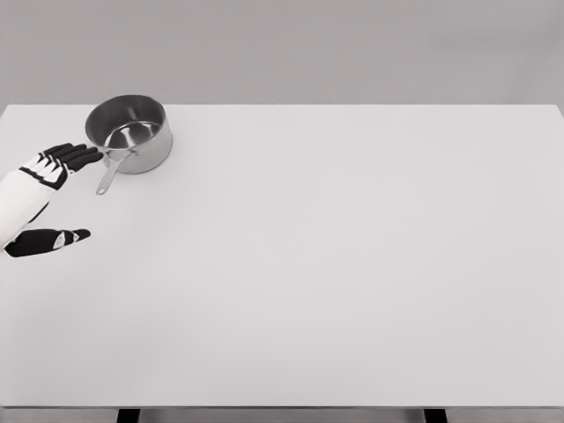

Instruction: Rotate pot handle

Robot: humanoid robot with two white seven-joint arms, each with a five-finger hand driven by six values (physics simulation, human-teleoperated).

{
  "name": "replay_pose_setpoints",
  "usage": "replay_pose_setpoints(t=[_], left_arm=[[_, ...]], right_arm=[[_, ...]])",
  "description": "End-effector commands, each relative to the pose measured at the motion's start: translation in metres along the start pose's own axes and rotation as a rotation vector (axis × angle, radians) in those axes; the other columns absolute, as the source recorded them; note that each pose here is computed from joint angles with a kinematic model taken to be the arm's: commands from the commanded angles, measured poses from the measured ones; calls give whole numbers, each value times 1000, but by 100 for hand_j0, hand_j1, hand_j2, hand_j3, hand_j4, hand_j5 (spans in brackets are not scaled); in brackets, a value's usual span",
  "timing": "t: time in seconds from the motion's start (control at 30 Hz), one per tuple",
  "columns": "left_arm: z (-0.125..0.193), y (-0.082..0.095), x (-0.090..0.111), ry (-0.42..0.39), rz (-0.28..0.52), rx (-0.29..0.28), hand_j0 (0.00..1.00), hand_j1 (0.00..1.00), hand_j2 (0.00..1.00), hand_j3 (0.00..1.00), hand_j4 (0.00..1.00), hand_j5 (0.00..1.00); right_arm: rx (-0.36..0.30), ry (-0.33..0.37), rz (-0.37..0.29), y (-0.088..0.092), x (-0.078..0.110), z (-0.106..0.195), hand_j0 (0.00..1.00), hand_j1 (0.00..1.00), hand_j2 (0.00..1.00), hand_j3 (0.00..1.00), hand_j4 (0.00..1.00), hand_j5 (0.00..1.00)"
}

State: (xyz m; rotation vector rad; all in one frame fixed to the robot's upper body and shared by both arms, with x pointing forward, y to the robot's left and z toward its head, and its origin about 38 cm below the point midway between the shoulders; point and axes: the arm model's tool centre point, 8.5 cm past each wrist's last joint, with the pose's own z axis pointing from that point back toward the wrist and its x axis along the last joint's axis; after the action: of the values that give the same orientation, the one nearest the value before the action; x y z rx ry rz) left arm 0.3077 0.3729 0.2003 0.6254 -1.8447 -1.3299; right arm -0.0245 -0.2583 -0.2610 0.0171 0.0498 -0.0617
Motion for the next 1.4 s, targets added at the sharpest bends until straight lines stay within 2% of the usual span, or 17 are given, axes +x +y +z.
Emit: replay_pose_setpoints(t=[0.0, 0.3, 0.37, 0.4, 0.43, 0.53, 0.6, 0.7, 0.73, 0.77, 0.83, 0.9, 0.97, 1.07, 1.1, 1.2, 1.37], left_arm=[[0, 0, 0, 0, 1, -3, 100, 100, 100, 100, 100, 100], [-7, -1, 6, -23, 19, 19, 100, 100, 100, 100, 100, 100], [-8, -6, 9, -57, 88, -69, 100, 100, 100, 100, 100, 100], [-11, -9, 13, -103, 142, -146, 100, 100, 100, 100, 100, 100], [-26, 4, 22, -208, 233, -106, 100, 100, 100, 100, 100, 100], [-65, 42, 43, -411, 318, -17, 100, 100, 100, 100, 100, 100], [-98, 56, 60, -497, 333, -26, 100, 100, 100, 100, 100, 100], [-123, 45, 69, -465, 400, -119, 100, 100, 100, 100, 100, 100], [-127, 30, 71, -442, 431, -188, 100, 100, 100, 100, 100, 100], [-127, 14, 68, -376, 469, -277, 100, 100, 100, 100, 100, 100], [-129, 1, 55, -214, 549, -355, 100, 100, 100, 100, 100, 100], [-128, -4, 48, -132, 582, -389, 100, 100, 100, 100, 100, 100], [-129, 4, 44, -110, 571, -396, 100, 100, 100, 100, 100, 100], [-137, 8, 34, 28, 618, -430, 100, 100, 100, 100, 100, 100], [-143, 9, 37, 36, 625, -447, 100, 100, 100, 100, 100, 100], [-143, -1, 40, 86, 722, -590, 100, 100, 100, 100, 100, 100], [-140, -1, 40, 89, 747, -603, 100, 100, 100, 100, 100, 100]], right_arm=[[0, 0, 0, 0, 0, 0, 100, 100, 100, 100, 100, 100], [0, 0, 0, 0, 0, 0, 100, 100, 100, 100, 100, 100], [0, 0, 0, 0, 0, 0, 100, 100, 100, 100, 100, 100], [1, 1, 0, 0, 0, 0, 100, 100, 100, 100, 100, 100], [0, 0, 0, 0, 0, 0, 100, 100, 100, 100, 100, 100], [1, 1, 0, 0, 0, 0, 100, 100, 100, 100, 100, 100], [1, 1, 0, 0, 0, 0, 100, 100, 100, 100, 100, 100], [0, 0, -1, 0, 0, 0, 100, 100, 100, 100, 100, 100], [1, 1, 0, 0, 0, 0, 100, 100, 100, 100, 100, 100], [0, 0, 0, 0, 0, 0, 100, 100, 100, 100, 100, 100], [1, 1, 0, 0, 0, 0, 100, 100, 100, 100, 100, 100], [0, 0, 0, 0, 0, 0, 100, 100, 100, 100, 100, 100], [0, 0, 0, 0, 0, 0, 100, 100, 100, 100, 100, 100], [1, 1, 0, 0, 0, 0, 100, 100, 100, 100, 100, 100], [0, 0, 0, 0, 0, 0, 100, 100, 100, 100, 100, 100], [1, 1, 0, 0, 0, 0, 100, 100, 100, 100, 100, 100], [0, 0, 0, 0, 0, 0, 100, 100, 100, 100, 100, 100]])
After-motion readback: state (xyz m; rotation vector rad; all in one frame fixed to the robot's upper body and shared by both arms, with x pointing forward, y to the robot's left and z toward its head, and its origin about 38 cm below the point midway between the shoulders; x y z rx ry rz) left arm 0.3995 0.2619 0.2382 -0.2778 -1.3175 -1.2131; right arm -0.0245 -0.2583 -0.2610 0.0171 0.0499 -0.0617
